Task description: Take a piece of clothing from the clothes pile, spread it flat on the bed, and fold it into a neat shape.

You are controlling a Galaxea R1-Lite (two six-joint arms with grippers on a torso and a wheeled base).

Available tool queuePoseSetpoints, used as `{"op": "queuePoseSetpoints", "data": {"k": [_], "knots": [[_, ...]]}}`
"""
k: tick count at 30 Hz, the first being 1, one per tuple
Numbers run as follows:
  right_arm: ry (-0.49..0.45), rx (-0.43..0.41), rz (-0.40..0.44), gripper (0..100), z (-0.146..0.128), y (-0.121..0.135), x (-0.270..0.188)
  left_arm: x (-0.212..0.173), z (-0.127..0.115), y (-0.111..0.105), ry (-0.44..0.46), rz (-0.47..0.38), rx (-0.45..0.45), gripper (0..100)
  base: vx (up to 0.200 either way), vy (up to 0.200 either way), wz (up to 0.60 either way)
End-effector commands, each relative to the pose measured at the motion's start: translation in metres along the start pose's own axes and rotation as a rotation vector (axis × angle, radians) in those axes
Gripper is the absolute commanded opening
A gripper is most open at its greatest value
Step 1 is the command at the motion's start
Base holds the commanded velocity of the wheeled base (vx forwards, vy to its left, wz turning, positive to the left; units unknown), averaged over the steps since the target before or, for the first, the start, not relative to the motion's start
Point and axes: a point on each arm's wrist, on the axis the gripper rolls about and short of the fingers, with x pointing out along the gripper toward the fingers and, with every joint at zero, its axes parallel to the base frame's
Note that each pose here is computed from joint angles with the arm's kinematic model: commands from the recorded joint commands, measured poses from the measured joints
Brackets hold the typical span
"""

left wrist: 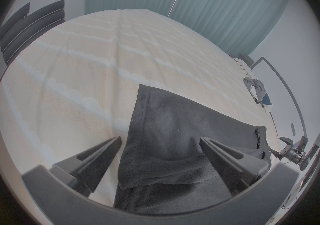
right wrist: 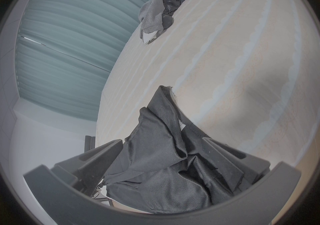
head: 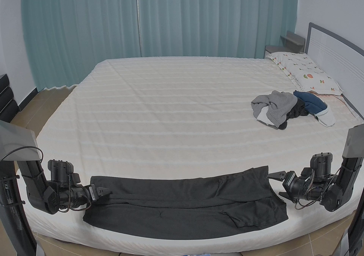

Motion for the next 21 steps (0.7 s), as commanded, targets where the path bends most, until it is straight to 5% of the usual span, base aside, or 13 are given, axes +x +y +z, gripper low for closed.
{"op": "queuePoseSetpoints", "data": {"k": [1, 17, 21], "knots": [[0.001, 0.000, 0.000, 100, -0.0001, -0.0001, 0.0005, 0.0003, -0.0059, -0.0012, 0.021, -0.001, 0.003, 0, 0.000, 0.000, 0.00], [-0.006, 0.004, -0.001, 100, 0.0013, -0.0006, -0.0018, -0.0009, -0.0005, -0.0031, -0.020, -0.019, 0.000, 0, 0.000, 0.000, 0.00], [-0.014, 0.006, -0.002, 100, 0.0029, -0.0011, -0.0023, -0.0007, -0.0004, -0.0027, -0.022, -0.019, -0.005, 0, -0.200, 0.000, 0.00]]}}
